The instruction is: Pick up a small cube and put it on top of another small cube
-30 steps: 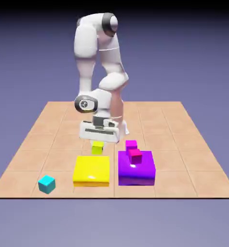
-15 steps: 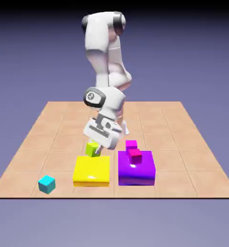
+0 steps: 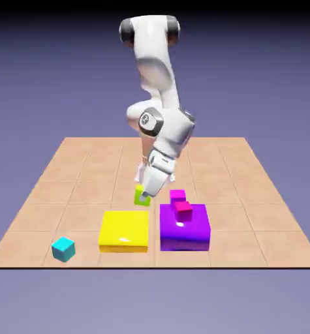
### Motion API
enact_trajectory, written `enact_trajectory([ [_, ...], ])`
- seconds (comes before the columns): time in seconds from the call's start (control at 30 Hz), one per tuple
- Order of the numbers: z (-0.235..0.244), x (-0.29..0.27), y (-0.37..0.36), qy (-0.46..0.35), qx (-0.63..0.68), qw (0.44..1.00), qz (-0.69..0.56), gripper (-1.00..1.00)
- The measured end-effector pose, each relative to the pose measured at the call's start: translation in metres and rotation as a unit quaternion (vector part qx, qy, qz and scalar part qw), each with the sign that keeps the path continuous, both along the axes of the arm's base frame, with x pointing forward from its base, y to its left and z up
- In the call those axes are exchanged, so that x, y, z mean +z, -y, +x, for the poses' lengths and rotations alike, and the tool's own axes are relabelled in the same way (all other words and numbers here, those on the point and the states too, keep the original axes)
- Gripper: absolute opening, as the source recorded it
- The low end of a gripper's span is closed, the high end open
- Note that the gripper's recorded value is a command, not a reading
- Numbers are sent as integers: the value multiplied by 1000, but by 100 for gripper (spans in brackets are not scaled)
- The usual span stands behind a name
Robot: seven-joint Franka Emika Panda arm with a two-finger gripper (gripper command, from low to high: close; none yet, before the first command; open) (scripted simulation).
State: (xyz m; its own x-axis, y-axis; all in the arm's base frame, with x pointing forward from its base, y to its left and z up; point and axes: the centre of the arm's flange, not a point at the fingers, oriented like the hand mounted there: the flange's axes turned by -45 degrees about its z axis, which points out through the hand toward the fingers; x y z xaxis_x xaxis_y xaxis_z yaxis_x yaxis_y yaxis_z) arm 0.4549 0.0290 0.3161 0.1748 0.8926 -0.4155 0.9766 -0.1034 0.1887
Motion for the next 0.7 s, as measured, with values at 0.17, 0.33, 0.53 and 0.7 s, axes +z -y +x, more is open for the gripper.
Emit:
enact_trajectory([
  [0.17,-1,9,-36,-13,-93,995,40,-100],
  [0.33,-10,16,-79,-42,-179,980,81,-100],
  [0.53,-19,-12,-96,-64,-228,966,103,-100],
  [0.7,-24,-48,-88,-63,-229,966,103,100],
])
